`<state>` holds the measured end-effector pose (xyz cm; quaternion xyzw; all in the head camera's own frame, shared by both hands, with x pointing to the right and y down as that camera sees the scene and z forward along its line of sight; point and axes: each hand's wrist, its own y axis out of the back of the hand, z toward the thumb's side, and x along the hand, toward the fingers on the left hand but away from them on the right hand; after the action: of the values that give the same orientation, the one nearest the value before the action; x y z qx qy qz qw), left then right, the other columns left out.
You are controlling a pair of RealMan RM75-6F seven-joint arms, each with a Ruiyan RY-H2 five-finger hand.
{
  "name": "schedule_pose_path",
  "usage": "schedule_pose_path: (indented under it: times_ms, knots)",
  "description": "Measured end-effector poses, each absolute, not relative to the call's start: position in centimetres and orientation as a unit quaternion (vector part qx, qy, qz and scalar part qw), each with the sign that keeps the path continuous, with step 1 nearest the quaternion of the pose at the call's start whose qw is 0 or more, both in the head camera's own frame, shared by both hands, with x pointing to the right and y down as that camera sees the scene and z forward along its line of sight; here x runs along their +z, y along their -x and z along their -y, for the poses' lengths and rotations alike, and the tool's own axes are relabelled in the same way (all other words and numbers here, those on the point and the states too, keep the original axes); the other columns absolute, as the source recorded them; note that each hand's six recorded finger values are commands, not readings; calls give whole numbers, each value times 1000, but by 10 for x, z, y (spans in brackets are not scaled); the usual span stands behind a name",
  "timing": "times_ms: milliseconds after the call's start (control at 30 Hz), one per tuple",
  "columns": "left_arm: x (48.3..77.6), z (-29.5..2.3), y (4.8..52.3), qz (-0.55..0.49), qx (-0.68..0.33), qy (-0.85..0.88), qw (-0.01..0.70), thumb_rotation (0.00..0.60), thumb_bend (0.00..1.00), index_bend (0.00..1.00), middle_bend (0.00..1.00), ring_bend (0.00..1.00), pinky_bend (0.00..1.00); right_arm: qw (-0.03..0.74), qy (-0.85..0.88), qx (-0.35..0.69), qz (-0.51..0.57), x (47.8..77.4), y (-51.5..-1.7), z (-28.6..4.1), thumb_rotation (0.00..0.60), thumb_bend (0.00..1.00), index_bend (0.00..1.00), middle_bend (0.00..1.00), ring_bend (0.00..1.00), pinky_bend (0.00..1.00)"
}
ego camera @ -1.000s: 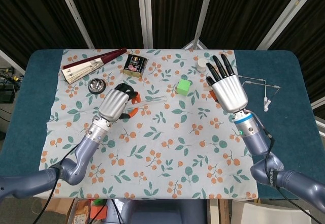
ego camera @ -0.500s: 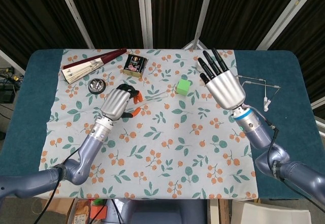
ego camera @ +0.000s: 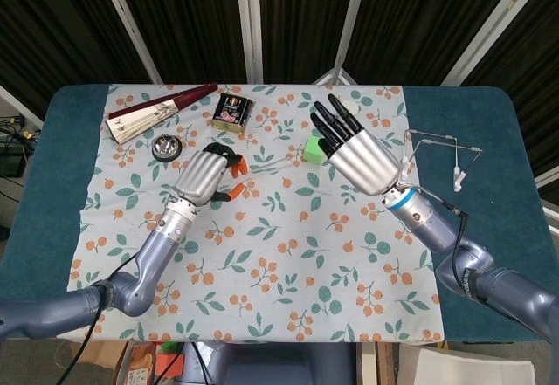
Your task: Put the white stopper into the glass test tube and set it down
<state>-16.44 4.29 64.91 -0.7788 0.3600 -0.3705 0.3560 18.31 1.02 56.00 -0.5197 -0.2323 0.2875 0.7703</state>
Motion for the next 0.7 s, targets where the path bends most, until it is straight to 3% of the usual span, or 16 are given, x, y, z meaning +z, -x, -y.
schedule_pose_path:
  times_ms: [700]
  knots:
    - [650,-46,150,-361,-372,781,348,600,564,639,709,297,234,777,519,278,223,565,-161,-19,600,460,742,234,0,0]
